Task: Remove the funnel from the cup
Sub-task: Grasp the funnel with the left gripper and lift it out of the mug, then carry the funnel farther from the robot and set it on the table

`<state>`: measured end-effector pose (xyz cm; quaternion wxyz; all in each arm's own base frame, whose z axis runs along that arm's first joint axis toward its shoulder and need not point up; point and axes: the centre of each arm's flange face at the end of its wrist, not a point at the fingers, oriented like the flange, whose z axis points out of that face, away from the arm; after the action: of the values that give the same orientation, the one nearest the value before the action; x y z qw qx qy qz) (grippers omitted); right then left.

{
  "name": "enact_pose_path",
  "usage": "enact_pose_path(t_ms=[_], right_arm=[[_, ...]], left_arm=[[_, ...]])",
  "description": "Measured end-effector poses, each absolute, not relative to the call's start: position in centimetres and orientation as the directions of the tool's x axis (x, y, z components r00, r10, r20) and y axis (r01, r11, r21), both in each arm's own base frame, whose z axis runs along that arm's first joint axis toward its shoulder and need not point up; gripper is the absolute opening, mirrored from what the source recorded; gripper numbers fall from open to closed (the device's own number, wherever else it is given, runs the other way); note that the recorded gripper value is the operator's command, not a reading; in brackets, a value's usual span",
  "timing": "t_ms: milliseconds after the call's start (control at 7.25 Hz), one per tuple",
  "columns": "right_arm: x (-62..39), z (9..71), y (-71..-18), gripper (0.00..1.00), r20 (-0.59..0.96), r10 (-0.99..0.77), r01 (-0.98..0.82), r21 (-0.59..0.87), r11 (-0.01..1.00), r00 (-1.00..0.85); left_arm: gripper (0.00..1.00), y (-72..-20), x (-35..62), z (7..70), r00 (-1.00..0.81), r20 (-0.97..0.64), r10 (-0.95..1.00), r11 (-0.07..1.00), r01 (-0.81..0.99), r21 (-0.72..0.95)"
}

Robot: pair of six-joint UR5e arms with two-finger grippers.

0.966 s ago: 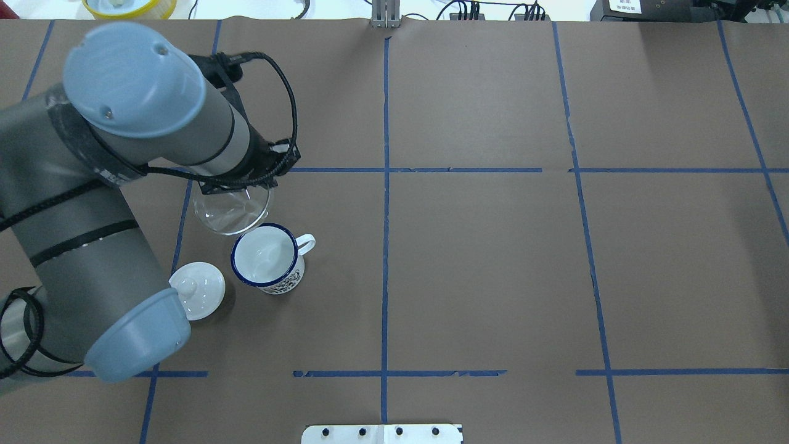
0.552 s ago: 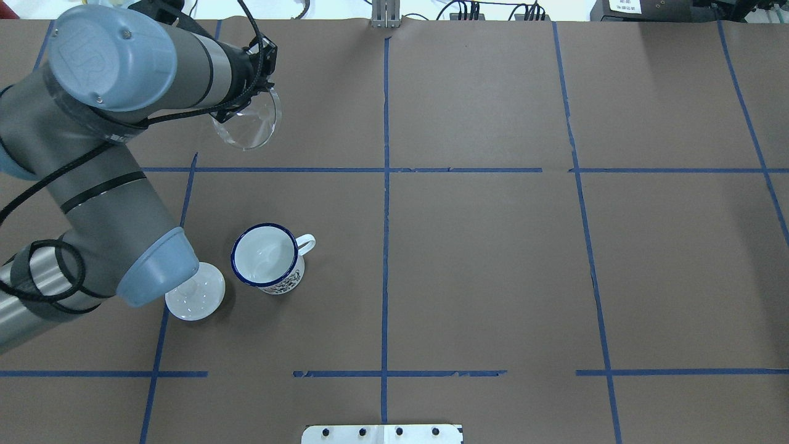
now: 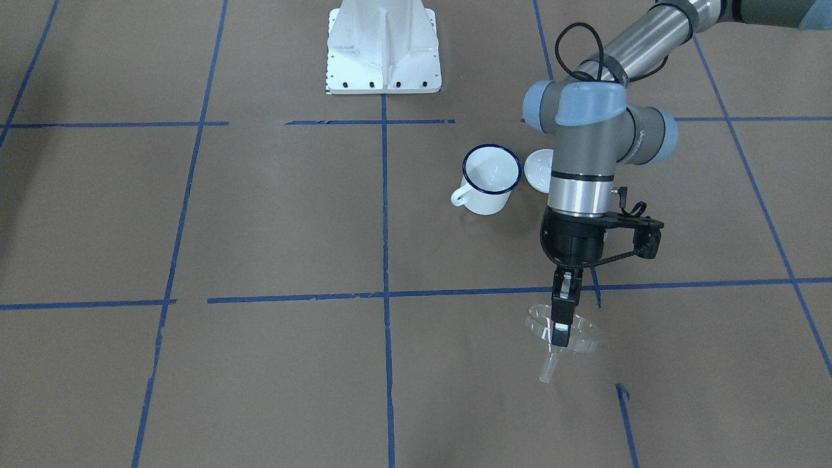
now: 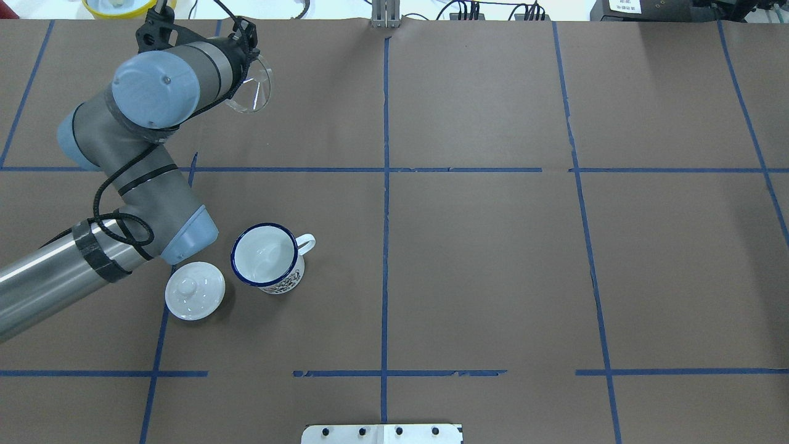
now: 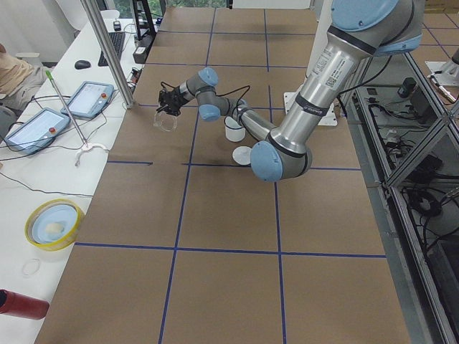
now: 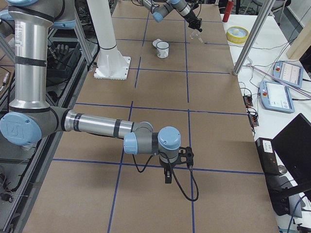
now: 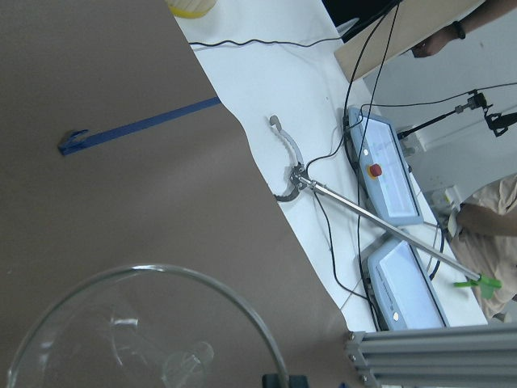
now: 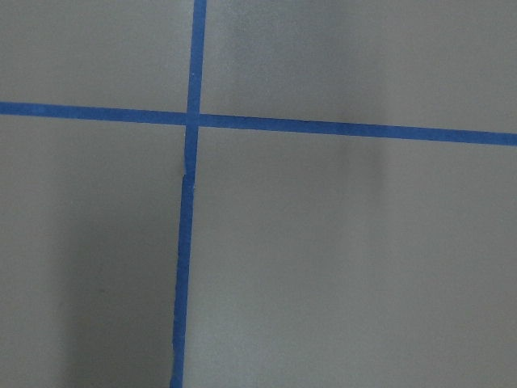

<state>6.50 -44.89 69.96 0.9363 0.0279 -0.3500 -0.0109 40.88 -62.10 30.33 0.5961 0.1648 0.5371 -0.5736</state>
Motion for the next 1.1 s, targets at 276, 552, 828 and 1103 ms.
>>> enact_pose_path(t_ms=[276, 552, 828, 1103], right_arm=[[6.5, 69.9, -44.9, 1.0, 0.655, -0.04, 0.001, 0.06, 0.998, 0.755], [6.5, 69.9, -44.9, 1.0, 0.655, -0.04, 0.001, 0.06, 0.998, 0.755], [6.5, 70.0, -44.9, 1.0, 0.655, -0.04, 0.001, 0.06, 0.998, 0.755], [6.5, 70.0, -44.9, 1.0, 0.655, -0.04, 0.001, 0.06, 0.998, 0.755]], left_arm=[[0.11, -63.6, 42.2, 34.3, -0.257, -0.833, -0.491, 0.263, 0.867, -0.423], [0.29, -63.6, 43.4, 36.1, -0.24, -0.83, -0.504, 0.263, 0.872, -0.413], [0.6, -63.4, 44.1, 36.6, -0.229, -0.829, -0.51, 0.268, 0.874, -0.406], [1.0, -63.3, 44.3, 36.5, -0.213, -0.836, -0.506, 0.28, 0.876, -0.393]])
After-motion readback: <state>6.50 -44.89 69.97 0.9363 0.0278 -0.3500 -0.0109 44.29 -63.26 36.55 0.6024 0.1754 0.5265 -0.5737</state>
